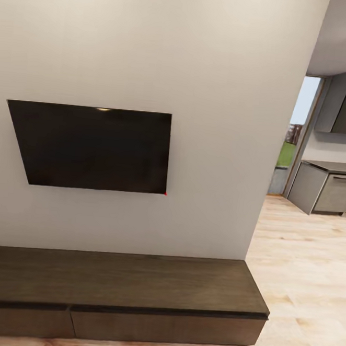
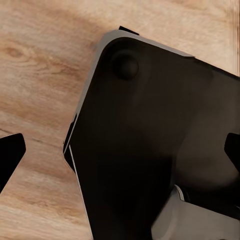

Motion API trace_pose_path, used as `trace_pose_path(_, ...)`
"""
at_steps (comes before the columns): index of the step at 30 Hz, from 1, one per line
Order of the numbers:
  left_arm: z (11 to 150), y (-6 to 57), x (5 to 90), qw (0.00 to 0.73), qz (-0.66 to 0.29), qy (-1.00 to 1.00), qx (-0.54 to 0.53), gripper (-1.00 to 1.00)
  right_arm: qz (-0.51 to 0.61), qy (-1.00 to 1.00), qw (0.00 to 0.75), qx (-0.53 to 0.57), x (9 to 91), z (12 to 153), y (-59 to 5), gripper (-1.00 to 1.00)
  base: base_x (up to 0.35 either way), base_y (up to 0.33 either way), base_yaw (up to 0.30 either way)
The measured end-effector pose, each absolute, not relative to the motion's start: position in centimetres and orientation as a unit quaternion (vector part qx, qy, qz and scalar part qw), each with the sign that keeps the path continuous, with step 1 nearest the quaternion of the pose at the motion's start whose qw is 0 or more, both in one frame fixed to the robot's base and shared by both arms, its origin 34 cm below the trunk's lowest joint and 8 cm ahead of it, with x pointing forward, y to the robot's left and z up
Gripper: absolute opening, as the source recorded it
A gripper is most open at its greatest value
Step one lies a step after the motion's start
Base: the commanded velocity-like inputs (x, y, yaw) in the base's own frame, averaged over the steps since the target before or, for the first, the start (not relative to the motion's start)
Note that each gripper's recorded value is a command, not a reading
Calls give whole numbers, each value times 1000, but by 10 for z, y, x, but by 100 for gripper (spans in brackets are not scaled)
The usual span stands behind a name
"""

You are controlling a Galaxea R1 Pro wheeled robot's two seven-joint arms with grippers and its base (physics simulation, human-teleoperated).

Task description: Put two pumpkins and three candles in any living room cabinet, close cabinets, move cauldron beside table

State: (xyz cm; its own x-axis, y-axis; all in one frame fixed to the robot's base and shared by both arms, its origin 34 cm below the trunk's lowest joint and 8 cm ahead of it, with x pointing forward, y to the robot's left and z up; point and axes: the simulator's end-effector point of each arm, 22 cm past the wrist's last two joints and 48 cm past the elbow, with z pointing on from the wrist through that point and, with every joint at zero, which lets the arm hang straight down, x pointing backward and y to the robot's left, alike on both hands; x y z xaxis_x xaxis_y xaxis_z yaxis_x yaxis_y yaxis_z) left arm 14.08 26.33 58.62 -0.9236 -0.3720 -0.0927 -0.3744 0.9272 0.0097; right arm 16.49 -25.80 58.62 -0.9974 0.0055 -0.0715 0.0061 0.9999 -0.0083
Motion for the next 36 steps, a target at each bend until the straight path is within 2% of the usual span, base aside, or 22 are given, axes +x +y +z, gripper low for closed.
trace_pose_path(36,588,299,150,59,34,978,-195,100,2,999,49,-4,181,587,-252,100,14,-10,0)
